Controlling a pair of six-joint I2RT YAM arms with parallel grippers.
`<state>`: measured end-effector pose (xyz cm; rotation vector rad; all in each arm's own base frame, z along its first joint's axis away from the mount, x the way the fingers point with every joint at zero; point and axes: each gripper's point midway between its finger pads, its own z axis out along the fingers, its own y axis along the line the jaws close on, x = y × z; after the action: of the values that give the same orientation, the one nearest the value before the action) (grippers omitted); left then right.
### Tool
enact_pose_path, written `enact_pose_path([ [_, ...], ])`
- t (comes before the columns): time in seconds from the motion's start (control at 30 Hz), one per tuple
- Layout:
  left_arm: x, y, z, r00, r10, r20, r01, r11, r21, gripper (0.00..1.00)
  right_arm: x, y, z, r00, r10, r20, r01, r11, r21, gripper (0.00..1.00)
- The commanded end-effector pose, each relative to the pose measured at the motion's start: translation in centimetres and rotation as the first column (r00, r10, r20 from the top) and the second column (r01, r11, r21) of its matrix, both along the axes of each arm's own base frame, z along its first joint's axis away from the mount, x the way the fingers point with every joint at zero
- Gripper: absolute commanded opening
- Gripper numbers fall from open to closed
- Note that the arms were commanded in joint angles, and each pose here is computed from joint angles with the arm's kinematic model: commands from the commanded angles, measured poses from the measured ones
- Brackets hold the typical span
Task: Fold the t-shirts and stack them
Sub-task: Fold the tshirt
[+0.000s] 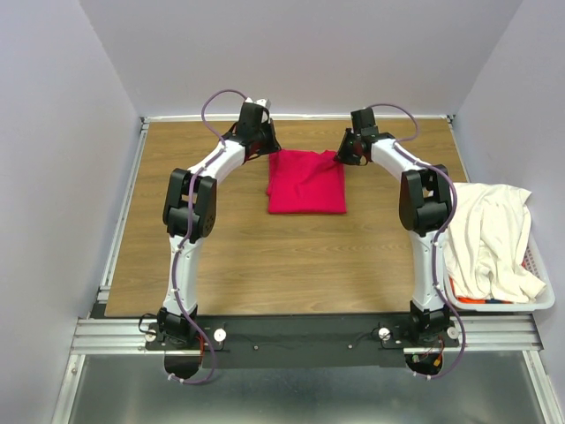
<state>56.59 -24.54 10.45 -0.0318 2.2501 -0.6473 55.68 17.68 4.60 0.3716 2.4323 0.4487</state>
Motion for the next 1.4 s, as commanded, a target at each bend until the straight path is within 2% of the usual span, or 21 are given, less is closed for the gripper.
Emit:
enact_pose_path([
  [0.0,0.6,0.7,2.5,0.998,0.028,0.056,-0.028,1.0,-0.01,0.0,0.4,0.5,-0.2,1.0,-0.024,0.0,0.024,0.999,0.022,0.22],
  [0.07,0.6,0.9,2.5,0.998,0.028,0.056,-0.027,1.0,-0.007,0.0,0.3,0.4,0.0,0.999,-0.037,0.001,0.037,0.999,0.021,0.13],
  [0.1,0.6,1.0,2.6,0.998,0.032,0.058,-0.031,0.999,-0.006,0.0,0.3,0.2,0.3,0.999,-0.047,0.003,0.047,0.999,0.019,0.06],
  [0.17,0.6,1.2,2.6,0.998,0.034,0.057,-0.034,0.999,-0.005,0.0,0.1,0.0,0.7,0.998,-0.056,0.008,0.056,0.998,0.016,0.0],
  [0.6,0.8,3.0,2.9,0.994,0.083,0.065,-0.083,0.996,-0.01,0.0,-0.1,-1.9,5.9,0.984,-0.142,0.105,0.144,0.989,-0.018,0.0],
  [1.0,3.5,4.4,1.2,0.993,0.108,0.052,-0.108,0.994,-0.009,0.0,2.4,-1.9,2.8,0.983,-0.155,0.098,0.161,0.985,-0.054,0.01],
  [1.07,3.9,4.6,1.3,0.992,0.106,0.063,-0.105,0.994,-0.011,0.0,3.4,-1.7,3.1,0.982,-0.143,0.119,0.151,0.987,-0.058,0.07],
  [1.13,4.4,4.9,1.4,0.992,0.105,0.077,-0.104,0.995,-0.007,0.29,4.1,-1.7,2.9,0.984,-0.119,0.132,0.129,0.989,-0.074,0.29],
  [1.2,4.6,5.4,1.5,0.99,0.11,0.083,-0.11,0.994,-0.005,0.39,4.4,-1.8,3.2,0.983,-0.114,0.143,0.126,0.989,-0.079,0.47],
  [1.23,4.7,5.9,1.5,0.989,0.119,0.083,-0.119,0.993,-0.001,0.49,4.3,-1.9,3.8,0.982,-0.113,0.151,0.127,0.989,-0.082,0.59],
  [1.3,4.7,7.3,1.7,0.986,0.141,0.086,-0.141,0.99,0.005,0.57,4.0,-2.3,4.9,0.979,-0.116,0.167,0.132,0.987,-0.093,0.72],
  [1.37,4.7,8.2,2.4,0.982,0.162,0.101,-0.162,0.987,-0.007,0.61,3.7,-2.6,5.7,0.977,-0.117,0.178,0.137,0.985,-0.101,0.73],
])
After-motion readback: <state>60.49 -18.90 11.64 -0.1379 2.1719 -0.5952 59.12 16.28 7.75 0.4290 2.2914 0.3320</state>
